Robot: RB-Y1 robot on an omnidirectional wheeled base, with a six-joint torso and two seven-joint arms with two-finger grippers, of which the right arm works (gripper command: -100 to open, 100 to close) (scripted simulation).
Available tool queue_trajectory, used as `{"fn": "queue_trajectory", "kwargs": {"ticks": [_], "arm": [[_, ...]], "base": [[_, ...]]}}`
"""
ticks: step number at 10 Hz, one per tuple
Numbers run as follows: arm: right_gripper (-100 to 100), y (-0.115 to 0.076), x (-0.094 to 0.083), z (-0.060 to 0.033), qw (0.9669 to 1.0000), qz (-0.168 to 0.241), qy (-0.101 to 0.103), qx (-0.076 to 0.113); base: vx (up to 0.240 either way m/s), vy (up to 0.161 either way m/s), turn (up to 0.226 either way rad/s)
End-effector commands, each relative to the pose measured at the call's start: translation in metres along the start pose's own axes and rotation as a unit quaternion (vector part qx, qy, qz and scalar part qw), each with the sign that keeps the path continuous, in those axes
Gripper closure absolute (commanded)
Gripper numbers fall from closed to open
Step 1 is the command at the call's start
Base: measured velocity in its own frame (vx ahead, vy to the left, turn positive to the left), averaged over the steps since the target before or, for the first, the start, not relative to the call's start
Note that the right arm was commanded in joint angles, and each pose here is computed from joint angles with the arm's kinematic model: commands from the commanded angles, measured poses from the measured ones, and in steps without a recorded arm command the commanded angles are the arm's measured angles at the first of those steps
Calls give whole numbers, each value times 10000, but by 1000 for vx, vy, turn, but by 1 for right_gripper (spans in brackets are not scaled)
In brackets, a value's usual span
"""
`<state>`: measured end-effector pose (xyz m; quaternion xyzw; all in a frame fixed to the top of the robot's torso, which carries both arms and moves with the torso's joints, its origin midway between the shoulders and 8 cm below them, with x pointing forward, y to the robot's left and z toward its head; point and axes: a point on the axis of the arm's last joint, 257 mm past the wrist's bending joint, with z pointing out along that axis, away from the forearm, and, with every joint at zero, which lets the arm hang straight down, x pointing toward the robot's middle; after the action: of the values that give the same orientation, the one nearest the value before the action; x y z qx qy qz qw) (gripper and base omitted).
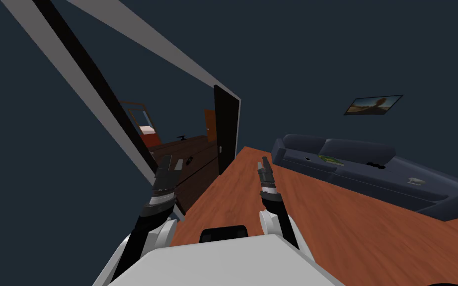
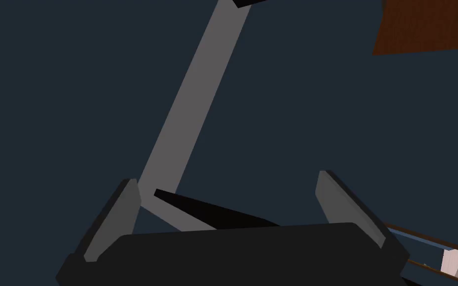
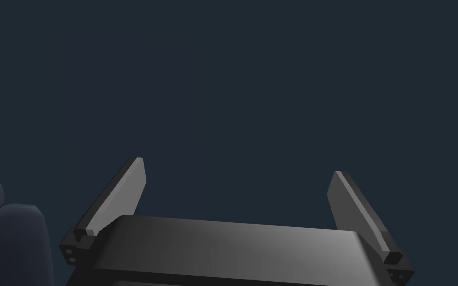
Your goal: Push the door open
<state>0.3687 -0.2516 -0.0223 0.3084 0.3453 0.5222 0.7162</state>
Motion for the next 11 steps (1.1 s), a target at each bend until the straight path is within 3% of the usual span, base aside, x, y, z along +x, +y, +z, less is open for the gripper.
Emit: {"fn": "queue_trajectory", "kwargs": {"ticks": [1,2,5,8,10,11], "arm": [[-100,-50,145,-5,9998,146,152,7],[-100,-50,145,-5,9998,146,152,7],[-100,-135,405,-25,9983,409,414,28],[-100,-222,711,-68,9949,709,714,64],[-100,-284,955,-117,9910,940,951,101],[-100,-284,955,-117,9910,940,951,101]], "base": [[45,33,-55],[185,-8,-13],[198,-12,-29],[211,-25,-40],[168,-21,-49],[113,-11,-11]]}}
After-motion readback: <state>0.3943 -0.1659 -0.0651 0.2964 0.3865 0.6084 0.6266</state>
